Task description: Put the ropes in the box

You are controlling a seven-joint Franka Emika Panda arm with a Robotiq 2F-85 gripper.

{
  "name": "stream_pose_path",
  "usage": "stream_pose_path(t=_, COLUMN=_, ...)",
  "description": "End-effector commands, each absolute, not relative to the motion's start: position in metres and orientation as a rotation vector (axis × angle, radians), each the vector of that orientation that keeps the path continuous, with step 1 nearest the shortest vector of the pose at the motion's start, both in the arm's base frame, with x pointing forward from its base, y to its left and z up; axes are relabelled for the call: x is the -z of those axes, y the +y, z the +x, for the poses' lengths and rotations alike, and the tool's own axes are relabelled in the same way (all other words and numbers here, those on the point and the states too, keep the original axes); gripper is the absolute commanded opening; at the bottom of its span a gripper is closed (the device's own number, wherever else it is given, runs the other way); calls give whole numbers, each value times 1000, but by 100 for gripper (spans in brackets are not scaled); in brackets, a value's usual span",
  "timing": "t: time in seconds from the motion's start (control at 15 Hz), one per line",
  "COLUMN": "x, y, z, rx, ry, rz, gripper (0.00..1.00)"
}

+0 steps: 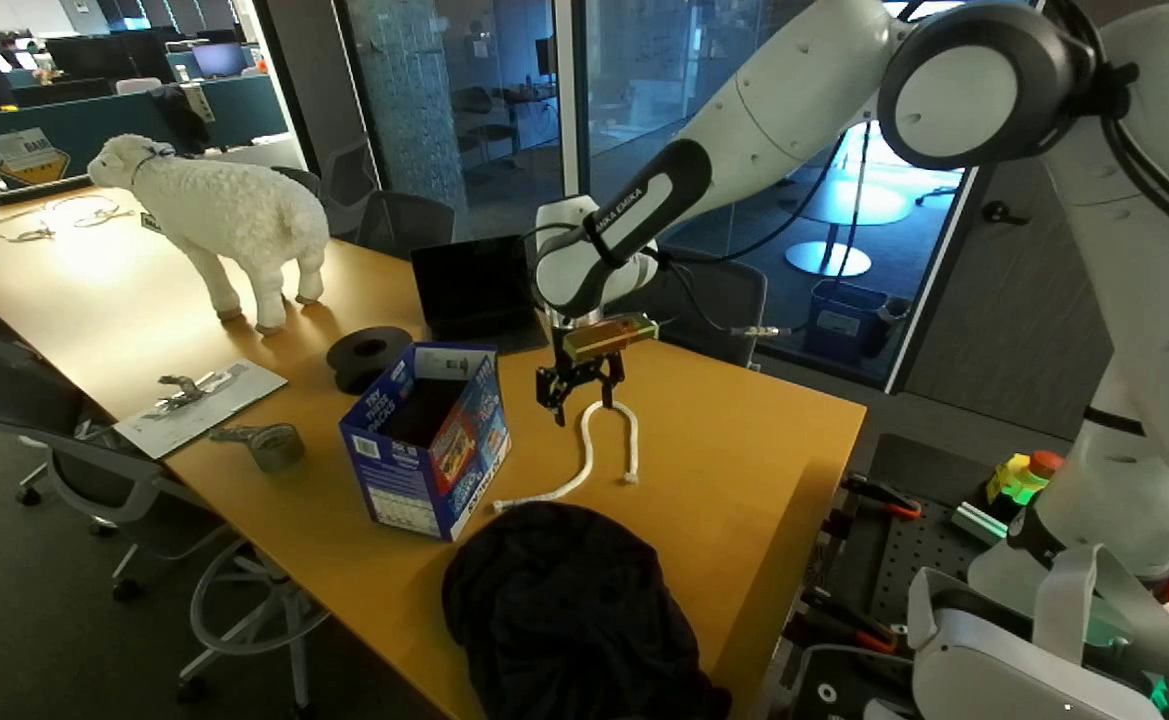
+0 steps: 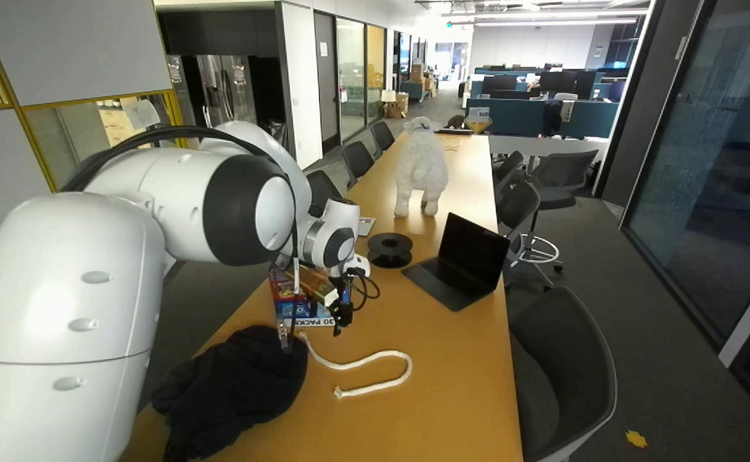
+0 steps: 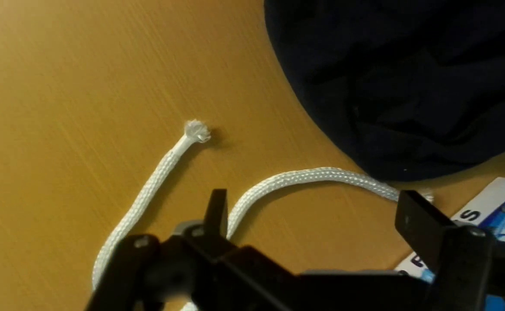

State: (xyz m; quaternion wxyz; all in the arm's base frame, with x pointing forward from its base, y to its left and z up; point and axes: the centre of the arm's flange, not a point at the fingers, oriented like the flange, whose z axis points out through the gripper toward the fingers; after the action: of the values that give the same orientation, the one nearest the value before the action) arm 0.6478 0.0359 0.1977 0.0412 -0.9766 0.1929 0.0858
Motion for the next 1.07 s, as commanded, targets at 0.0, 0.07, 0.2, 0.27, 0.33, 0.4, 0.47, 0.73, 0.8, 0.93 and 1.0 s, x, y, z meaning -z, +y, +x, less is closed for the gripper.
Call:
stream_pose_path(t=0.0, x=-145, y=18, z=659, rx=-281, ry=857, rz=-2882, gripper=100)
stream_pose_path(t=0.07, x=-132, y=14, z=659, rx=-291, ry=928, rz=-2846, gripper=100)
stream_pose_path(t=0.2, x=-112, y=10, z=658, rx=-297, ry=1018, rz=-2796, gripper=100)
stream_pose_path(t=0.27, x=-108, y=8, z=658, rx=-281, ry=1066, rz=-2772, gripper=100)
stream_pose_path(t=0.33, x=-106, y=8, z=660, rx=-252, ry=1113, rz=-2748, gripper=100)
stream_pose_path(t=0.4, x=-105, y=7, z=663, rx=-224, ry=1153, rz=-2731, gripper=100)
stream_pose_path(t=0.47, x=-103, y=7, z=667, rx=-188, ry=1195, rz=-2719, gripper=100)
stream_pose_path(t=0.73, x=-90, y=9, z=681, rx=-129, ry=1322, rz=-2708, gripper=100)
stream_pose_path(t=0.8, x=-83, y=11, z=683, rx=-131, ry=1345, rz=-2710, gripper=100)
stream_pose_path(t=0.93, x=-71, y=12, z=687, rx=-143, ry=1388, rz=-2711, gripper=100)
stream_pose_path(t=1.0, x=-65, y=13, z=687, rx=-147, ry=1404, rz=-2717, gripper=100)
